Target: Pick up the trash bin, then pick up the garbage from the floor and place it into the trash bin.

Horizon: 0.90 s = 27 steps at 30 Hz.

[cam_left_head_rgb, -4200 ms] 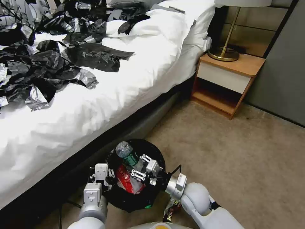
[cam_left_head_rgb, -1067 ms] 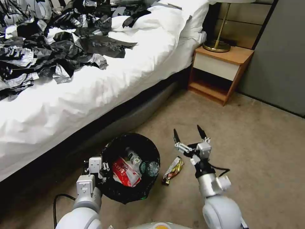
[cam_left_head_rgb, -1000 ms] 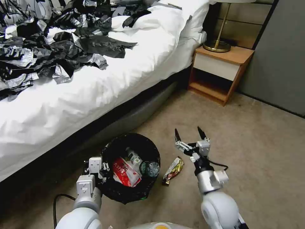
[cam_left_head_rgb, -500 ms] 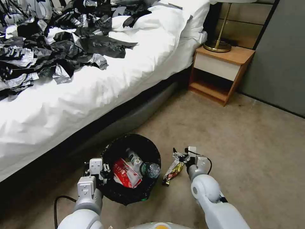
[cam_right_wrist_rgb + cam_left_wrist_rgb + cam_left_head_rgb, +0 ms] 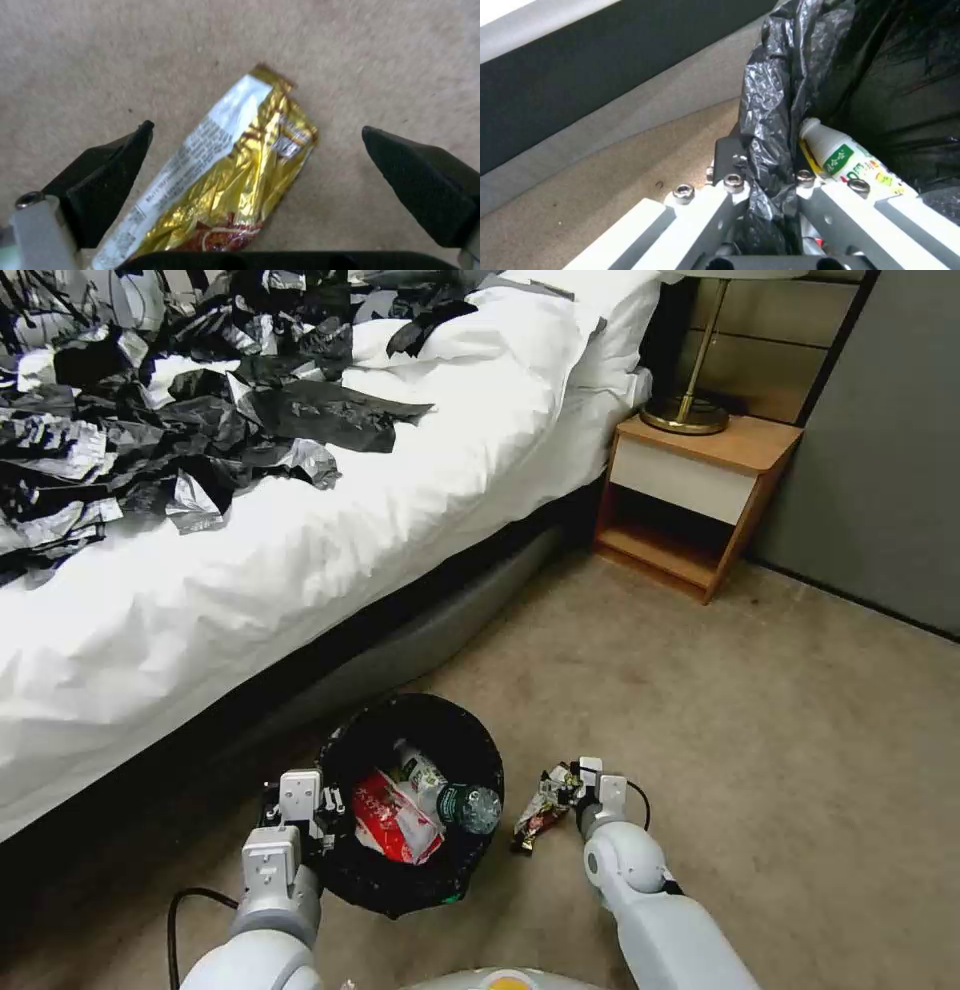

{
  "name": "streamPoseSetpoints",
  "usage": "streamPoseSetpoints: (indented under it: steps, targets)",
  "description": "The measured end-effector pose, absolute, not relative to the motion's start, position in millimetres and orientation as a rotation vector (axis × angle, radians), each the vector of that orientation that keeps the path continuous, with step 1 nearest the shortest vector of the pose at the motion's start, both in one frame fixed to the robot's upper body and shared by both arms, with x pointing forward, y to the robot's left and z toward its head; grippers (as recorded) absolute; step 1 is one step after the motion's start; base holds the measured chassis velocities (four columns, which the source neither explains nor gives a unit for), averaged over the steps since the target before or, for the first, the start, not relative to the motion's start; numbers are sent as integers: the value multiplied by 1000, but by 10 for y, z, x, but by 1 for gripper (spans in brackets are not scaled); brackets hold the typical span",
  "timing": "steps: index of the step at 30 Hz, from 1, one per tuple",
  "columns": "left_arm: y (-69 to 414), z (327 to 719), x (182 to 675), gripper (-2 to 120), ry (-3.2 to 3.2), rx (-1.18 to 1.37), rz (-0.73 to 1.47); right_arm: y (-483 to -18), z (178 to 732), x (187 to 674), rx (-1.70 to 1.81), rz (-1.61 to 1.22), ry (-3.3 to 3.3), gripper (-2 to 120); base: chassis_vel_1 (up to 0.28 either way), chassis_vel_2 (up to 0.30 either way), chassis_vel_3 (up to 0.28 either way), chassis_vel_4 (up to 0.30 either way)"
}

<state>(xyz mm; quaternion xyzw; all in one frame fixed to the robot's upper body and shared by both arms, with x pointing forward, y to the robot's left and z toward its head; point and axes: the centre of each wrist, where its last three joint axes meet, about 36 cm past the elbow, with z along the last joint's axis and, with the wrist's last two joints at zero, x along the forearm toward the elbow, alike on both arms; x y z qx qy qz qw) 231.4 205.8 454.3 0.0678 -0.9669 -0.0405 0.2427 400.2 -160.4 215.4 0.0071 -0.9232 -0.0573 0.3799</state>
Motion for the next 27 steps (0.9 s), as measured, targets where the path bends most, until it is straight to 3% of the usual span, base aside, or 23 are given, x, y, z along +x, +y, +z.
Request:
streamPoseSetpoints:
  steps: [6,13,27]
  targets:
    - [2057,4540,2305,0,-2640,186,-110,-1559,1977,4009,25,-136,-2342,100,0,0,0,0]
    - [2055,4552,2289,0,-2641,187,-110,-1522,1747,3994,32,-117,-2329,72,0,0,0,0]
    - [2054,4575,2277,0,-2647,185,-114,-1454,1705,3928,35,-116,-2335,39,0,0,0,0]
